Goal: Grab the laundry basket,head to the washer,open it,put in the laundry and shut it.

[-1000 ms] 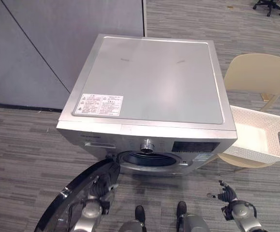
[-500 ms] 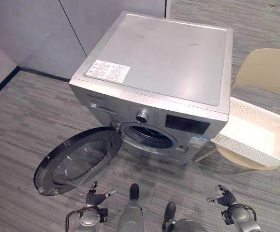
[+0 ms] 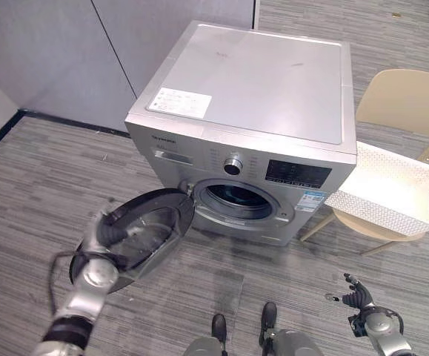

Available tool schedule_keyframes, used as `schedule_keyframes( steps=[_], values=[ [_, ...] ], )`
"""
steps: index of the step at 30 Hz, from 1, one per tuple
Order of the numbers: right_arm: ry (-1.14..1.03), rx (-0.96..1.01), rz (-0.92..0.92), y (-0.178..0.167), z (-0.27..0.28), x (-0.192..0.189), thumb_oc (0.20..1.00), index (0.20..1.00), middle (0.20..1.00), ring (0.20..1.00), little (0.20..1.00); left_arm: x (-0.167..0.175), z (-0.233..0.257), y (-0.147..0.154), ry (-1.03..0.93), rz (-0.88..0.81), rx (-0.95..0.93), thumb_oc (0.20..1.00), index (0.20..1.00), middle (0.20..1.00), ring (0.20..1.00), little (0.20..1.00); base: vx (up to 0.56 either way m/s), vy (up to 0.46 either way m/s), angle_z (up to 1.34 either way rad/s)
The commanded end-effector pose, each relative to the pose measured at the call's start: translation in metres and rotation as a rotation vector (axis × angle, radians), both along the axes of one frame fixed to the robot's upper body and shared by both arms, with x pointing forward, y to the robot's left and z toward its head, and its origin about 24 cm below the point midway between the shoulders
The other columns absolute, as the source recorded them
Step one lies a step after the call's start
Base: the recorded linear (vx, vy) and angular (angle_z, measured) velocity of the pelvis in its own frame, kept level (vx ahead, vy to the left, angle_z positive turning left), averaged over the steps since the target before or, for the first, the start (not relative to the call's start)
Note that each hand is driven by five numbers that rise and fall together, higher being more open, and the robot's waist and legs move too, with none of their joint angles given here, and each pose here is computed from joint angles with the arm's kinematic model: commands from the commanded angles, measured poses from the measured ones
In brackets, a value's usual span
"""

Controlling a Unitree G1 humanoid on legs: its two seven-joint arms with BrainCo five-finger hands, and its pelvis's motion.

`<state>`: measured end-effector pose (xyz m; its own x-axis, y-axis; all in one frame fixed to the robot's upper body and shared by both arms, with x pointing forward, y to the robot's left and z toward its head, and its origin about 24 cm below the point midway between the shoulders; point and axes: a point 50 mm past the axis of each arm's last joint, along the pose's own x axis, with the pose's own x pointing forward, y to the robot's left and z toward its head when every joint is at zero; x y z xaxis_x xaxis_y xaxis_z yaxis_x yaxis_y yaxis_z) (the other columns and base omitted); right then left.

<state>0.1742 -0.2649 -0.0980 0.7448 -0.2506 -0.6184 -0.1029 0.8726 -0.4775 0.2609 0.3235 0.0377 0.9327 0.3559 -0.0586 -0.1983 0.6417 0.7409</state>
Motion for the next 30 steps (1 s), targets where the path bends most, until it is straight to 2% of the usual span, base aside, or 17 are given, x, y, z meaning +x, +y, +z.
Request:
schedule_keyframes(
  steps=[1,3,7,11,14,15,16,17,19,20,23,25,27,30],
  values=[
    [-0.005,-0.033,0.076,-0.004,0.006,0.004,1.0,1.0,1.0,1.0,1.0,0.007,0.015,0.025,0.027,0.07,0.166,1.0,1.0,1.0,1.0,1.0,0.02,0.092,-0.03],
    [0.011,-0.037,0.103,-0.001,0.006,0.007,1.0,1.0,1.0,1.0,1.0,0.017,0.029,0.049,0.085,0.136,0.231,1.0,1.0,1.0,1.0,1.0,0.0,0.104,-0.06],
    [0.041,-0.038,0.137,0.004,0.002,0.009,1.0,1.0,1.0,1.0,1.0,0.015,0.026,0.068,0.203,0.19,0.241,1.0,1.0,1.0,1.0,1.0,-0.04,0.07,-0.06],
    [0.061,-0.036,0.156,0.009,-0.002,0.009,1.0,1.0,1.0,1.0,1.0,0.005,0.006,0.069,0.281,0.205,0.195,1.0,1.0,1.0,1.0,1.0,-0.01,0.039,-0.11],
    [0.064,-0.036,0.155,0.011,-0.003,0.01,1.0,1.0,1.0,1.0,1.0,-0.002,-0.017,0.056,0.306,0.19,0.113,1.0,1.0,1.0,1.0,1.0,-0.01,0.023,-0.08],
    [0.063,-0.035,0.153,0.013,-0.003,0.011,1.0,1.0,1.0,1.0,1.0,-0.004,-0.027,0.047,0.309,0.178,0.066,1.0,1.0,1.0,1.0,1.0,0.0,0.028,-0.19],
    [0.064,-0.038,0.151,0.014,-0.004,0.012,1.0,1.0,1.0,1.0,1.0,-0.013,-0.052,0.026,0.322,0.149,-0.035,1.0,1.0,1.0,1.0,1.0,0.0,0.028,-0.15],
    [0.065,-0.038,0.152,0.014,-0.004,0.012,1.0,1.0,1.0,1.0,1.0,-0.013,-0.052,0.026,0.323,0.149,-0.035,1.0,1.0,1.0,1.0,1.0,0.01,0.029,-0.11],
    [0.054,-0.035,0.139,0.016,-0.003,0.014,1.0,1.0,1.0,1.0,1.0,-0.029,-0.083,-0.019,0.28,0.12,-0.262,1.0,1.0,1.0,1.0,1.0,0.02,0.02,-0.05],
    [0.041,-0.036,0.129,0.016,-0.002,0.014,1.0,1.0,1.0,1.0,1.0,-0.038,-0.091,-0.05,0.25,0.049,-0.381,1.0,1.0,1.0,1.0,1.0,0.01,0.015,-0.03],
    [0.036,-0.038,0.13,0.017,-0.001,0.015,1.0,1.0,1.0,1.0,1.0,-0.042,-0.091,-0.062,0.247,0.003,-0.419,1.0,1.0,1.0,1.0,1.0,0.0,-0.006,0.04],
    [0.028,-0.031,0.149,0.023,0.0,0.016,1.0,1.0,1.0,1.0,1.0,-0.048,-0.087,-0.101,0.227,-0.157,-0.557,1.0,1.0,1.0,1.0,1.0,0.01,-0.043,0.04],
    [0.027,-0.03,0.151,0.023,0.0,0.016,1.0,1.0,1.0,1.0,1.0,-0.047,-0.084,-0.107,0.22,-0.189,-0.575,1.0,1.0,1.0,1.0,1.0,0.0,-0.031,0.04],
    [0.023,-0.037,0.186,0.029,0.0,0.017,1.0,1.0,1.0,1.0,1.0,-0.029,-0.059,-0.143,0.134,-0.365,-0.635,1.0,1.0,1.0,1.0,1.0,-0.02,-0.059,-0.02]
  ],
)
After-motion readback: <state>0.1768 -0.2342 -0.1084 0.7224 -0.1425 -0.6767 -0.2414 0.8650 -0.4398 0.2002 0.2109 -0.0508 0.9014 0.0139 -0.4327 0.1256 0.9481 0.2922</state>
